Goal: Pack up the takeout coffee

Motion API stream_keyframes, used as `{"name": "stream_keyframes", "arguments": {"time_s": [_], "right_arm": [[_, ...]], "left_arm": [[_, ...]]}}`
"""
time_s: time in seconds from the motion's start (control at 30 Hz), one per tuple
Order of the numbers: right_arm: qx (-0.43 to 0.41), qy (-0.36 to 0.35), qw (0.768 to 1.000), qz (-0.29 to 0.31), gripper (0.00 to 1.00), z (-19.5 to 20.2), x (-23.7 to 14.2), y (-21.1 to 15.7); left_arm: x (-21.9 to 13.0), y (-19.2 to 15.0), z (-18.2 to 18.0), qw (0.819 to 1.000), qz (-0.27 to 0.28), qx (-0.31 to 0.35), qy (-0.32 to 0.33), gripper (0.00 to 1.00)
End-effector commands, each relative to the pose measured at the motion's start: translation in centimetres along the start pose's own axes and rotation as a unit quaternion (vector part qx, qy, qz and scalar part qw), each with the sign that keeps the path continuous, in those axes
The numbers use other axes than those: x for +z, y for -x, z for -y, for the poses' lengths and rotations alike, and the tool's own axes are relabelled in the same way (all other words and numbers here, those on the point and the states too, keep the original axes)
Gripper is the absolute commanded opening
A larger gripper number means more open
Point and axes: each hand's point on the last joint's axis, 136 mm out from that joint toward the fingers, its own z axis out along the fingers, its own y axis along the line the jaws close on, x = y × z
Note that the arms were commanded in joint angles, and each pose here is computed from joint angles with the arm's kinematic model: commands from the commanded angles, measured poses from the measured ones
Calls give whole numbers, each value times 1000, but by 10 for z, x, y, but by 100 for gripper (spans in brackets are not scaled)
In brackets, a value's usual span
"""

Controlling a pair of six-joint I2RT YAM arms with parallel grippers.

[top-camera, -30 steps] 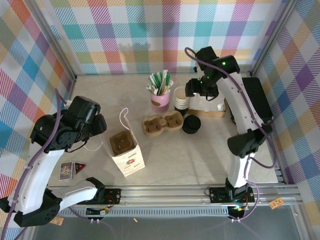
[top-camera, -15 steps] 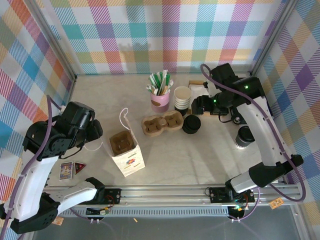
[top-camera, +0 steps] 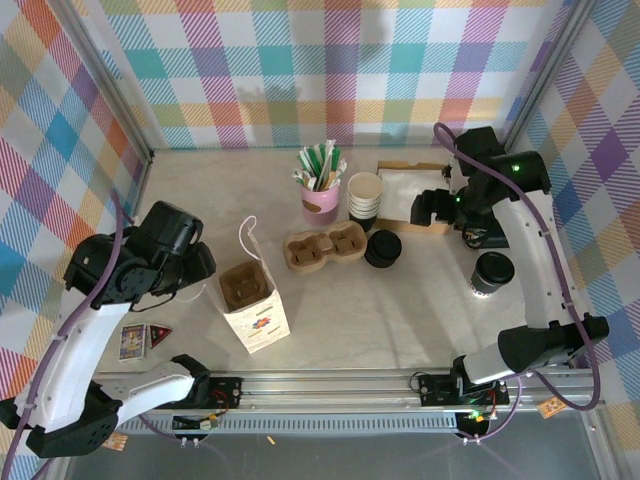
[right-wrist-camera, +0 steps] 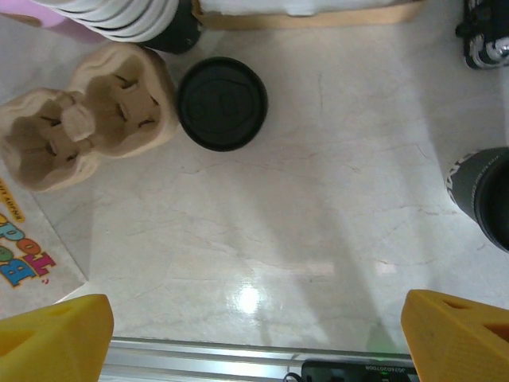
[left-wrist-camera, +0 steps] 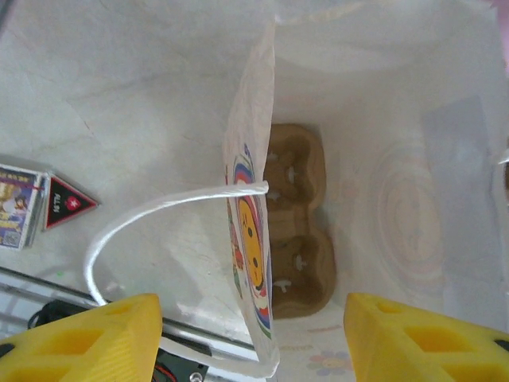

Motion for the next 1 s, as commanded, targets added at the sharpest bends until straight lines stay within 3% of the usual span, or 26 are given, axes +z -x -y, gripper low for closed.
{"name": "stream_keyframes", "arguments": {"time_s": [0.0,0.27,0.4,0.53,0.67,0.87,0.97], "right_arm": [[13,-11,1000,-13,93,9,2,-10],[64,-33,997,2,83,19,11,2],[110,-33,993,-1,79,18,16,5],[180,-31,983,-29,77,16,16,-7],[212,-57,975,-32,75,25,10,-14],[234,-117,964,-42,75,49,12,-21],[230,-113,966,-44,76,50,17,-15]], "left_arm": [[15,-17,0,999,-40,-7,4,63],[57,-25,14,998,-69,10,2,63],[66,-20,21,997,-72,-10,-26,50],[69,-8,41,995,-60,12,-76,40],[72,-10,58,991,-83,35,-103,29],[68,-18,58,986,-104,69,-114,21],[58,-19,55,983,-107,90,-115,23]]}}
